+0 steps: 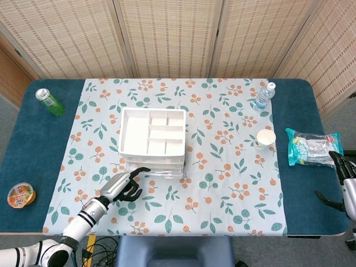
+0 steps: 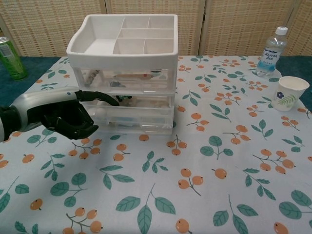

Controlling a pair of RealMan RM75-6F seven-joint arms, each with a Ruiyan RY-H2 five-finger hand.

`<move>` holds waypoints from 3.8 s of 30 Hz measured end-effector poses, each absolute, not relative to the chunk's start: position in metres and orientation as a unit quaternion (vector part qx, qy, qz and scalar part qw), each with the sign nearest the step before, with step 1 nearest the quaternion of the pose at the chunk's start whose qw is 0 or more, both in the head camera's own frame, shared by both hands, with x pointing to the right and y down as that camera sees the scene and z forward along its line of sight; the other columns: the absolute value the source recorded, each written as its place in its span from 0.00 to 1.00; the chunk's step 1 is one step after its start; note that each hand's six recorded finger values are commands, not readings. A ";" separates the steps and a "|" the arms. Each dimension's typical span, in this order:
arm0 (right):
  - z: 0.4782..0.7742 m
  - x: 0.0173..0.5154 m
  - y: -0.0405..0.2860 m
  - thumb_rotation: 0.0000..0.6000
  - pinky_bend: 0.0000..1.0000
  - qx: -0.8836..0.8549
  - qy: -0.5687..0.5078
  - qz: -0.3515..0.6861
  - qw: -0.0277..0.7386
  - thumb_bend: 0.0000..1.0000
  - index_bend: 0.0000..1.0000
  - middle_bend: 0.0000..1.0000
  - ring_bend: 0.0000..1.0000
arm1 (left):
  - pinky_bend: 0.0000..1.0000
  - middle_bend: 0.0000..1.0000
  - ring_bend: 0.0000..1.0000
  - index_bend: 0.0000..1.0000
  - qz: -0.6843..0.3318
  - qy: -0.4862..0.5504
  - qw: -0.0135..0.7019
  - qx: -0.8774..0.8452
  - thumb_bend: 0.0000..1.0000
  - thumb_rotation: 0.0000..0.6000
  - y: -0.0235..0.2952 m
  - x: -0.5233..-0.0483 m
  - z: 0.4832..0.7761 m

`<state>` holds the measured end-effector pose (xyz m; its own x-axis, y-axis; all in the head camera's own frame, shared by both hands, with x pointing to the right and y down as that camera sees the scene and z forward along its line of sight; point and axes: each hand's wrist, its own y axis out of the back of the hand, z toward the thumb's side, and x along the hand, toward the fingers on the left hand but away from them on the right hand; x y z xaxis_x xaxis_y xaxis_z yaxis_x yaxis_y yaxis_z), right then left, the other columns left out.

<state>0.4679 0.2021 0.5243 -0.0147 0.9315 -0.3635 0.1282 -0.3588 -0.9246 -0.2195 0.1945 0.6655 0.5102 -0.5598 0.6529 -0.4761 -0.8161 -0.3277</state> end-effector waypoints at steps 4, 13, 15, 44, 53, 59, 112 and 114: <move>0.526 0.468 0.202 1.00 0.24 -0.604 -0.439 0.561 0.357 0.19 0.00 0.09 0.20 | 1.00 0.88 0.99 0.23 -0.397 0.294 0.058 -0.867 0.49 1.00 0.196 -0.218 0.666; 0.528 0.469 0.201 1.00 0.24 -0.605 -0.437 0.562 0.355 0.19 0.00 0.09 0.20 | 1.00 0.88 0.99 0.24 -0.394 0.289 0.060 -0.871 0.49 1.00 0.201 -0.215 0.660; 0.528 0.469 0.201 1.00 0.24 -0.605 -0.437 0.562 0.356 0.19 0.00 0.09 0.20 | 1.00 0.88 0.99 0.24 -0.392 0.287 0.060 -0.872 0.49 1.00 0.202 -0.214 0.659; 0.527 0.469 0.200 1.00 0.24 -0.605 -0.436 0.563 0.356 0.19 0.00 0.09 0.21 | 1.00 0.88 0.98 0.27 -0.378 0.249 0.056 -0.890 0.49 1.00 0.222 -0.213 0.646; 0.528 0.469 0.200 1.00 0.24 -0.605 -0.435 0.564 0.356 0.19 0.00 0.09 0.21 | 1.00 0.88 0.98 0.28 -0.371 0.247 0.059 -0.893 0.49 1.00 0.227 -0.213 0.642; 0.527 0.469 0.200 1.00 0.24 -0.604 -0.436 0.565 0.356 0.19 0.00 0.09 0.21 | 1.00 0.88 0.98 0.28 -0.373 0.239 0.061 -0.895 0.49 1.00 0.231 -0.214 0.643; 0.517 0.469 0.192 1.00 0.24 -0.599 -0.437 0.560 0.371 0.19 0.00 0.09 0.21 | 1.00 0.88 0.98 0.22 -0.380 0.244 0.180 -0.874 0.49 1.00 0.204 -0.239 0.605; 0.513 0.468 0.189 1.00 0.24 -0.598 -0.437 0.557 0.375 0.19 0.00 0.09 0.21 | 1.00 0.90 0.99 0.23 -0.380 0.237 0.199 -0.872 0.56 1.00 0.194 -0.239 0.602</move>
